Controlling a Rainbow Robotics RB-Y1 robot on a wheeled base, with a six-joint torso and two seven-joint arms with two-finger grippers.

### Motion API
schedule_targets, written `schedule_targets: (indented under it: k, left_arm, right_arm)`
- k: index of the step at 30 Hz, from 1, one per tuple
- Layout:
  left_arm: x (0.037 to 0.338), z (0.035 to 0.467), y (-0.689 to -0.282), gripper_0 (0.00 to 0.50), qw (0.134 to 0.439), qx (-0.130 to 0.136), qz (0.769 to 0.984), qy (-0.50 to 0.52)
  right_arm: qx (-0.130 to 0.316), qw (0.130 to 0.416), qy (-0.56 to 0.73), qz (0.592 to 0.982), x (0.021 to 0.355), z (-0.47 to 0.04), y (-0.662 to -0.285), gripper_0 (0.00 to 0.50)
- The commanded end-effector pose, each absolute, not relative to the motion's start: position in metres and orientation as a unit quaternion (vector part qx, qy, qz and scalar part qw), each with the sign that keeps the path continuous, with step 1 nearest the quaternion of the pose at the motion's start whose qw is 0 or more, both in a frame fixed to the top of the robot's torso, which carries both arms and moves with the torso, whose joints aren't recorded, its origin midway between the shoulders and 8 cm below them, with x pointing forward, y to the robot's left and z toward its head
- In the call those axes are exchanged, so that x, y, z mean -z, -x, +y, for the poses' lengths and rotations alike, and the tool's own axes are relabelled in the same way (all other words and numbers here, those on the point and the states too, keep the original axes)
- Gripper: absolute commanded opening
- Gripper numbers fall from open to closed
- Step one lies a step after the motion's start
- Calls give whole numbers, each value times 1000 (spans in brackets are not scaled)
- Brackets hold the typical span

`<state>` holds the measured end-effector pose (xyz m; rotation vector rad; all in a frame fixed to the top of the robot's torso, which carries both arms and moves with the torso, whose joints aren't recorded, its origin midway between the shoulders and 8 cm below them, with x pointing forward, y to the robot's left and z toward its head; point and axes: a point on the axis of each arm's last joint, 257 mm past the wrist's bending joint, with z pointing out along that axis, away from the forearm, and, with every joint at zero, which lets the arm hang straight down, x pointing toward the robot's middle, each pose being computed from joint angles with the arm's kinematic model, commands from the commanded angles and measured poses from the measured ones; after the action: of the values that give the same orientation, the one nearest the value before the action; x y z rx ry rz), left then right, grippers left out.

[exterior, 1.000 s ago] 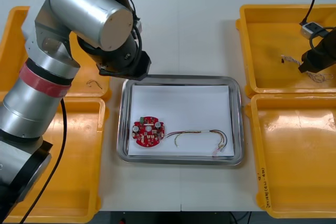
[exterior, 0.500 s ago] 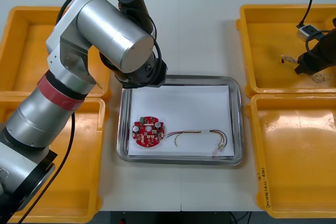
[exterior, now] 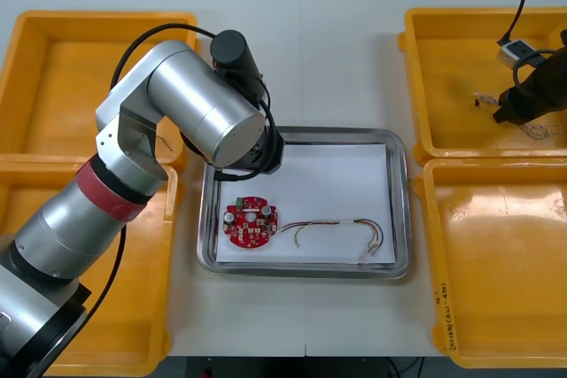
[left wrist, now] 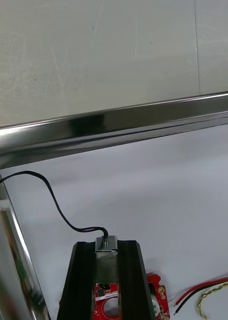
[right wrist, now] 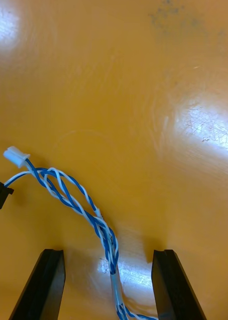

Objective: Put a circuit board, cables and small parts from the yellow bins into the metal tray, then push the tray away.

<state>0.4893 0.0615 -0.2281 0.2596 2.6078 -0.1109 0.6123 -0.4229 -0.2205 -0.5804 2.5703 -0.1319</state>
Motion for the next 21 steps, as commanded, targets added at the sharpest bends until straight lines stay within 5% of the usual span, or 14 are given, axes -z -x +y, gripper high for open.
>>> schedule_targets:
  k: [1, 18, 20, 21]
  left_arm:
    - [233, 68, -494, 0, 266, 36, 960, -78]
    - [246, 73, -504, 6, 271, 31, 959, -73]
    - [246, 73, -504, 100, 270, 32, 959, -74]
    - [246, 72, -504, 327, 269, 34, 960, -73]
  right_arm:
    - [53, 252, 230, 939, 223, -422, -613, 500]
    - [59, 237, 239, 940, 239, -437, -600, 500]
    - [57, 237, 236, 941, 241, -439, -598, 500]
    - [56, 238, 235, 941, 242, -440, -598, 500]
